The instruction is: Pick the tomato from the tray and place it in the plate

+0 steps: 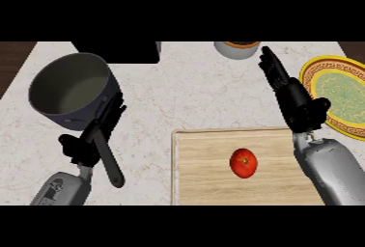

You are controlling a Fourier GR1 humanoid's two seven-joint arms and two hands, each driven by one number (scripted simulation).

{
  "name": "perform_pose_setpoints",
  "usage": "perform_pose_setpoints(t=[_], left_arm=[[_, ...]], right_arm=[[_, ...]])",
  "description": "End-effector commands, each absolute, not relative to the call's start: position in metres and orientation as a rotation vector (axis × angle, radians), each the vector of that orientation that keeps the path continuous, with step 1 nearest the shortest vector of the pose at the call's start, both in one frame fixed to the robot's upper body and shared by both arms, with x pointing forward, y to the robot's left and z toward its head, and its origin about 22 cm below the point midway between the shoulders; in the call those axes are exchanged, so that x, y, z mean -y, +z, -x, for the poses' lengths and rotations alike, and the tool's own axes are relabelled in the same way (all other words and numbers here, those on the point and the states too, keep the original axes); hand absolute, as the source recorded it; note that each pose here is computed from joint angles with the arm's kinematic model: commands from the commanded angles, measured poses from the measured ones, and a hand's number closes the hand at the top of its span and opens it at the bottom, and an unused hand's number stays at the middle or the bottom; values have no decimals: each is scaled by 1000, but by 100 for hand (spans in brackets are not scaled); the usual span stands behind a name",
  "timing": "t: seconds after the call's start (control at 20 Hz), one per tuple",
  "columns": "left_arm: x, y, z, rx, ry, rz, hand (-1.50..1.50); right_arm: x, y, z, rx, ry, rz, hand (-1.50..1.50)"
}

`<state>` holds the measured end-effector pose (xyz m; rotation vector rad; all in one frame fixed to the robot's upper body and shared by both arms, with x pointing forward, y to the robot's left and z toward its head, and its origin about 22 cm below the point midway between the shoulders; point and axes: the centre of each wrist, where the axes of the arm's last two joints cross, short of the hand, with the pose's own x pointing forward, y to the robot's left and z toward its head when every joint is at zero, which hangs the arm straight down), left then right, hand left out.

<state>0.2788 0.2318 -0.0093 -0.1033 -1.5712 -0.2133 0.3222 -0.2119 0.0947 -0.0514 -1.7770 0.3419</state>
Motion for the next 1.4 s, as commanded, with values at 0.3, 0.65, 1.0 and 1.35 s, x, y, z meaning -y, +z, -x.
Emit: perform_pose_setpoints(t=[0.3,0.65,1.0,1.35], left_arm=[[-249,-52,-249,1248,-74,7,0],[-233,-38,-246,1205,-35,10,0],[-243,-37,-231,1183,-18,12,0],[-232,-35,-236,1194,-12,-14,0]], right_arm=[[260,194,-344,1929,1022,264,150],[318,74,-361,2061,388,-152,-150],[350,121,-364,1954,740,-138,-150],[314,159,-361,1713,1285,-30,-150]])
